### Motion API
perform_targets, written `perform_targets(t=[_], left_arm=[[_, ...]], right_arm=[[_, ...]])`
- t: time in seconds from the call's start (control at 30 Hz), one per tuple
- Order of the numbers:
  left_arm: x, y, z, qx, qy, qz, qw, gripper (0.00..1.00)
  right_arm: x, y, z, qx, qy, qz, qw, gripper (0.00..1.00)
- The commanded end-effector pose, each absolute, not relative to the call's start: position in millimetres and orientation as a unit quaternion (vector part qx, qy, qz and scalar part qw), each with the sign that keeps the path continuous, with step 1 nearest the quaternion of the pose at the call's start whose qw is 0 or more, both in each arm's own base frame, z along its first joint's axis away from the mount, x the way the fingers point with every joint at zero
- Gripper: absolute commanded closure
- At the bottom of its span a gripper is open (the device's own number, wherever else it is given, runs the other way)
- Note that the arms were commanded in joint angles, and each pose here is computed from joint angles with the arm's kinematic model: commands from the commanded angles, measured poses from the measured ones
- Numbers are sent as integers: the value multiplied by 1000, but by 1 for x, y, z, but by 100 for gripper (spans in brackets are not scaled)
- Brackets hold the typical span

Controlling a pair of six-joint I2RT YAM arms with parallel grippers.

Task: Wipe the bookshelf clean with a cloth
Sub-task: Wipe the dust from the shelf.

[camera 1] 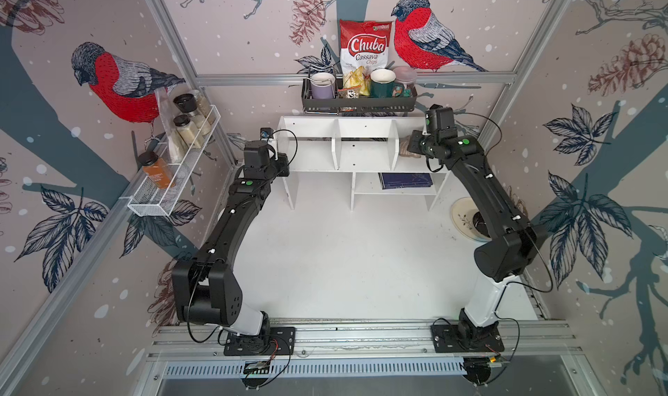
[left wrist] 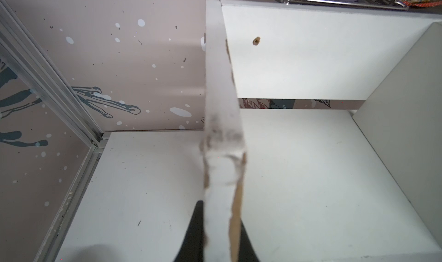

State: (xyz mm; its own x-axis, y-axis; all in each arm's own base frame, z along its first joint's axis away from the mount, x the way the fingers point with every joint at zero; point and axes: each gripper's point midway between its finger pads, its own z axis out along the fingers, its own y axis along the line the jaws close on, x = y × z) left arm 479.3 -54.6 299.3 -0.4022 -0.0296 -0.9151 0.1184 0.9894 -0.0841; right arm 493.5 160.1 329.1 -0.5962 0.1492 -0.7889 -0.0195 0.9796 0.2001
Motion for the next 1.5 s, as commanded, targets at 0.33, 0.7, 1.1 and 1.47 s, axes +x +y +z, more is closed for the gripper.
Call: perform_targets(t=[0.33, 0.7, 1.1, 1.47], left_arm=[[450, -90, 250, 53, 885, -155, 435, 100], [449, -90, 250, 57, 887, -154, 432, 100], [449, -90, 249, 56, 889, -153, 428, 100], [449, -90, 248, 54, 891, -156, 424, 100]], right_arm=[[463, 99, 317, 69, 892, -1, 447, 100], [507, 115, 379, 75, 861, 28, 503, 100], [487, 171, 344, 22, 883, 59, 466, 100], [455, 110, 319, 51, 898, -6, 437, 71]])
